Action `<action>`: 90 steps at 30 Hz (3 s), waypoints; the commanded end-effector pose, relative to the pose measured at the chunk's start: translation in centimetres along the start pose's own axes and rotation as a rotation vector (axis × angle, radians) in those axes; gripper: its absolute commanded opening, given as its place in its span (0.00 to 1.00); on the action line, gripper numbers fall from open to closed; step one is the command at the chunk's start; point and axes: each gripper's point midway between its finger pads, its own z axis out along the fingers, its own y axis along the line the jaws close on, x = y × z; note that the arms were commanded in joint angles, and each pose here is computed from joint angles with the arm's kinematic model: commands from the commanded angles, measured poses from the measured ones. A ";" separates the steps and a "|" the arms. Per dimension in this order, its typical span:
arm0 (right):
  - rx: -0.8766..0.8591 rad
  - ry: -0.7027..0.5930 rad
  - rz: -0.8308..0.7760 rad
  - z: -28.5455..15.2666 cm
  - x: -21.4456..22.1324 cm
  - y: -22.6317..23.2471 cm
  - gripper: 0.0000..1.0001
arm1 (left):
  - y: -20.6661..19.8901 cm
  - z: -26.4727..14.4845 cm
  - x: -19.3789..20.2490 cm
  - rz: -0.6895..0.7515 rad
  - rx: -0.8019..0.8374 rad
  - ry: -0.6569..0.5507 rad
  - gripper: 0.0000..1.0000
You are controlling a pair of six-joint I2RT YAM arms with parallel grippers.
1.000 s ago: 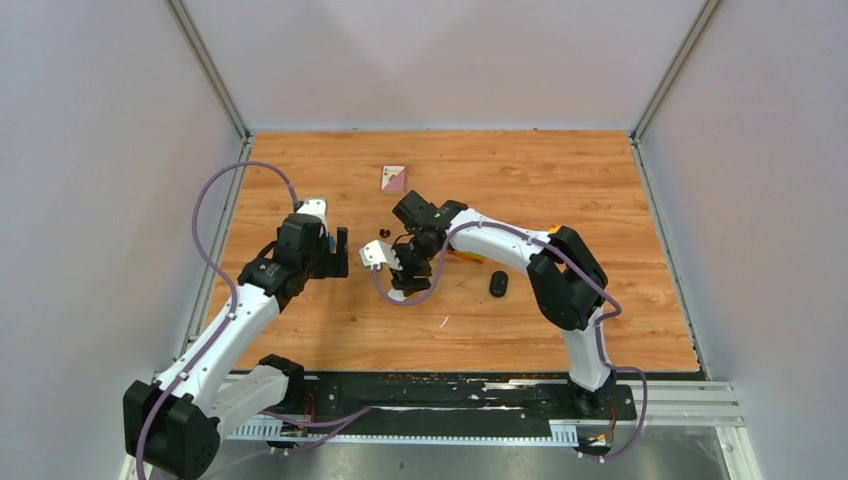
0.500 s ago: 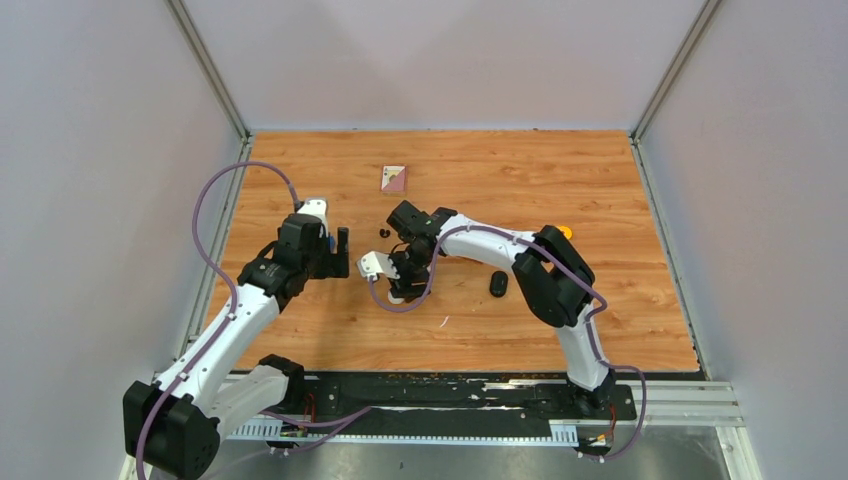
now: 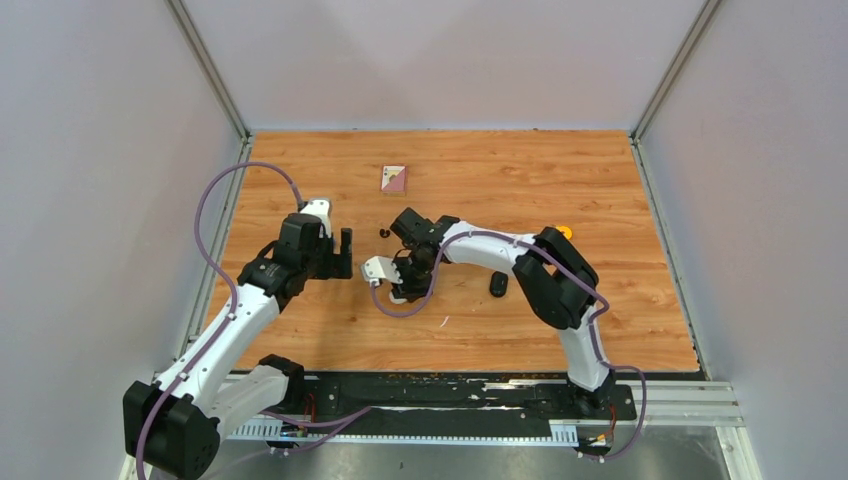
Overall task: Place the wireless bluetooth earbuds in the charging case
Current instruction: Pick up the charging case at the center of the board.
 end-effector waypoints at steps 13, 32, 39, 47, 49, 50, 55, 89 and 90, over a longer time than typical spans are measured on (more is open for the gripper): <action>0.364 -0.170 0.078 -15.1 -5.0 3.6 0.34 | -13.6 -6.9 -3.9 -0.074 0.863 -0.181 0.86; 0.461 -0.245 0.073 -19.0 -6.8 2.8 0.34 | -20.0 -8.9 -2.5 -0.037 1.092 -0.086 0.79; 0.393 -0.291 0.050 -18.9 -7.9 3.9 0.34 | -20.7 -8.5 -2.7 -0.096 1.128 -0.075 0.75; 0.404 -0.299 0.056 -19.1 -8.2 3.5 0.35 | -21.4 -8.3 -2.5 -0.107 1.162 -0.043 0.62; 0.411 -0.298 0.064 -19.0 -8.0 3.4 0.35 | -21.5 -8.3 -2.4 -0.105 1.165 -0.043 0.58; 0.414 -0.300 0.063 -19.0 -8.0 3.3 0.35 | -21.5 -8.3 -2.4 -0.106 1.166 -0.040 0.57; 0.413 -0.298 0.060 -18.8 -7.9 3.4 0.35 | -21.6 -8.3 -2.2 -0.102 1.175 -0.032 0.48; -0.077 -0.545 0.354 -22.0 -11.6 9.6 0.53 | -19.0 -13.8 -0.2 0.539 1.183 -0.618 0.13; -0.067 -0.539 0.357 -21.9 -11.7 9.3 0.54 | -19.1 -13.9 -0.2 0.539 1.187 -0.619 0.13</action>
